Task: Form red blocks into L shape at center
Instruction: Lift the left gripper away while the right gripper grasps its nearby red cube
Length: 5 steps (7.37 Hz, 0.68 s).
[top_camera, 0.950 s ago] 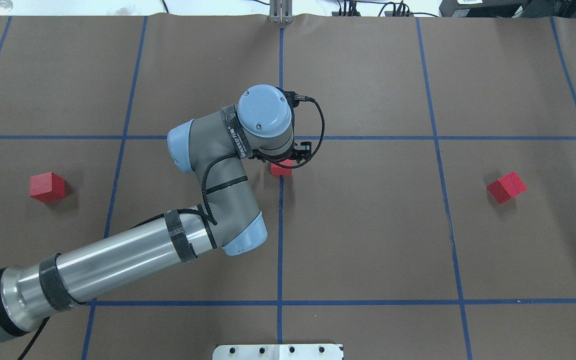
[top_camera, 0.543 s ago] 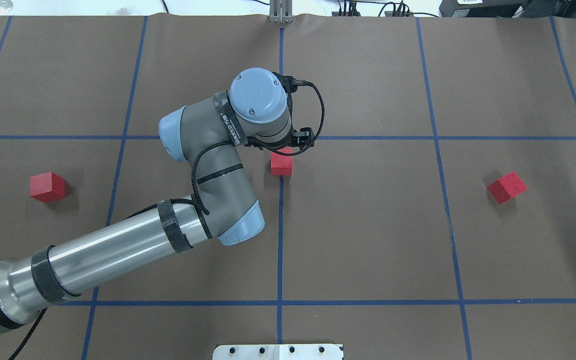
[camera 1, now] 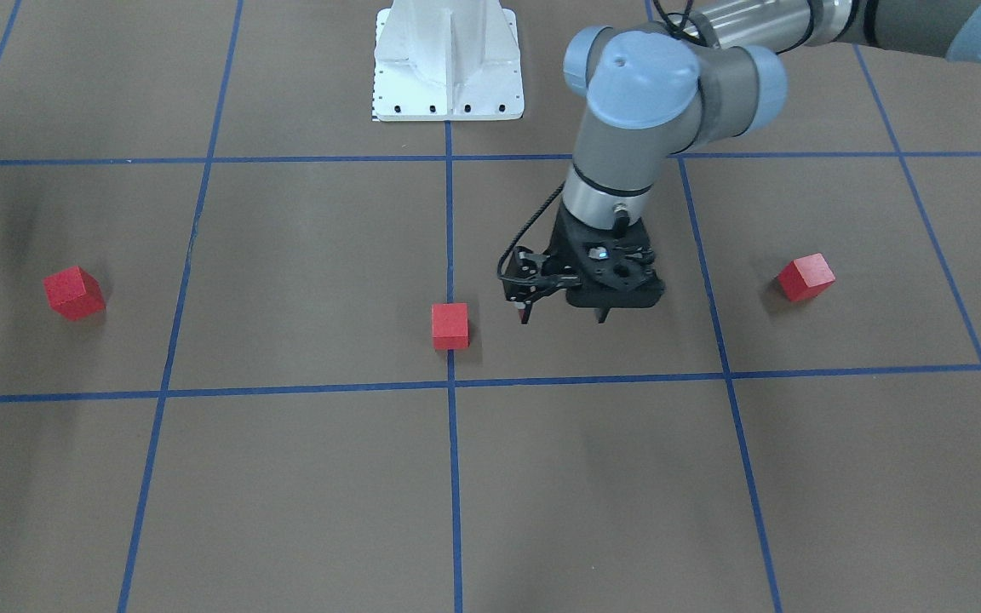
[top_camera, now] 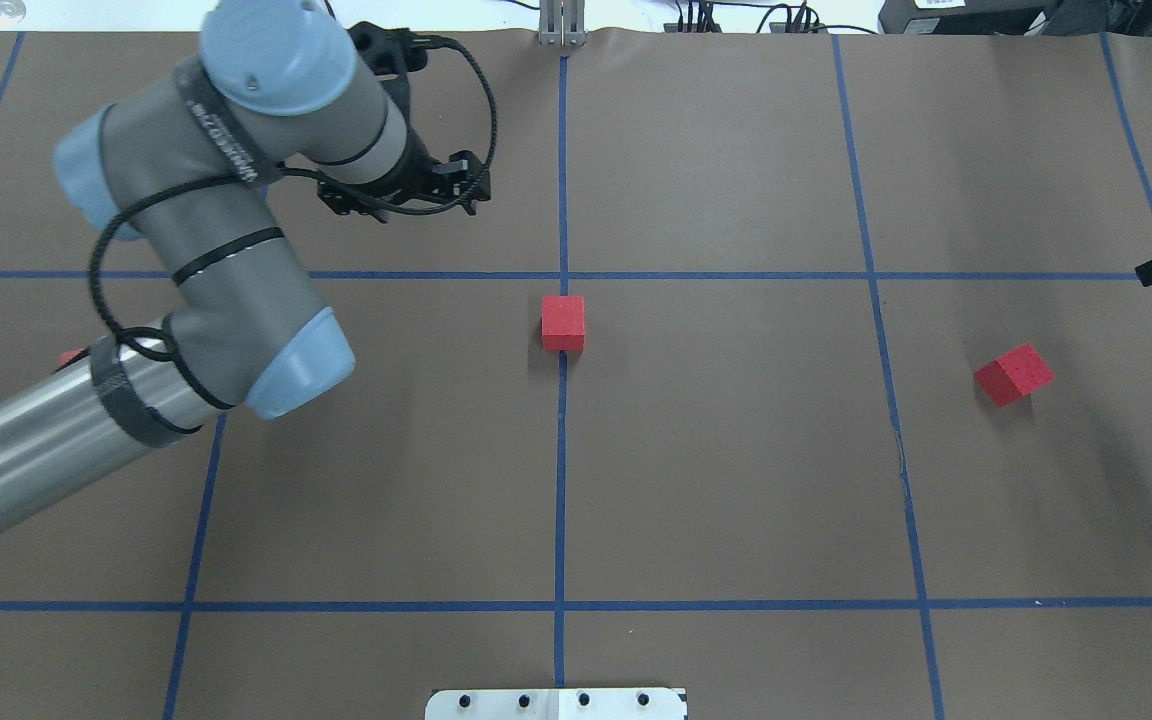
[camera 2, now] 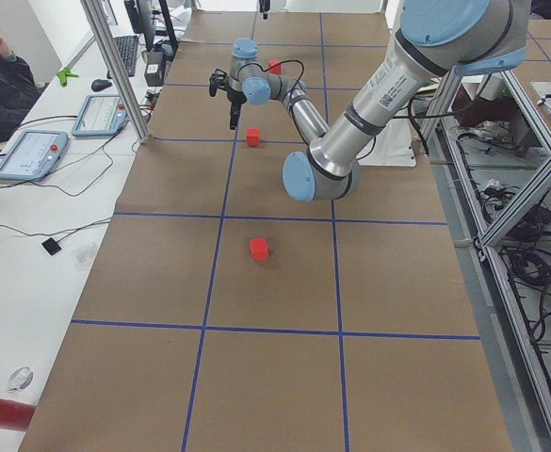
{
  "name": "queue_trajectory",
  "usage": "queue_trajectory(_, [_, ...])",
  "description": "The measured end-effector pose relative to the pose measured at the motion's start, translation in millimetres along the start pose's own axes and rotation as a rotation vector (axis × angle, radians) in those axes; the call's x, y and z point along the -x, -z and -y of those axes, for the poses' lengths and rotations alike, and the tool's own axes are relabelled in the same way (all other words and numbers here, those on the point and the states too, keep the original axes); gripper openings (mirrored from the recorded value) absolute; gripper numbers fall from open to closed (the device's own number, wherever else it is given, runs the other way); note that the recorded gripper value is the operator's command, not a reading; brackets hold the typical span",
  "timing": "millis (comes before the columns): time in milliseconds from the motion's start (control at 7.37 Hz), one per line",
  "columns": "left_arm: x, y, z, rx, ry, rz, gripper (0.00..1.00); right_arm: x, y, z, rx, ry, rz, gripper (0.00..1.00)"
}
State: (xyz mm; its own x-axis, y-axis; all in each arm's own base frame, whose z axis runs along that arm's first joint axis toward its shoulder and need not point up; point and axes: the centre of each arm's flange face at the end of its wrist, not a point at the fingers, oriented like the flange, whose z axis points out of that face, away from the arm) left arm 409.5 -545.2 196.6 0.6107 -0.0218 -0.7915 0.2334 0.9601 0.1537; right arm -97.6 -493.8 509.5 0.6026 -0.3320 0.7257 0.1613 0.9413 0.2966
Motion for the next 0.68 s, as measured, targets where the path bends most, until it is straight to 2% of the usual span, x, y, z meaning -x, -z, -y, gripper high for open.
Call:
queue_trajectory(271, [53, 23, 0, -0.026, -0.013, 0.017, 1.0, 35, -39, 4, 0.048, 0.053, -0.034, 0.99])
queue_trajectory(678, [70, 24, -1, -0.028, -0.009, 0.03, 1.0, 57, -83, -5, 0.128, 0.097, -0.035, 0.99])
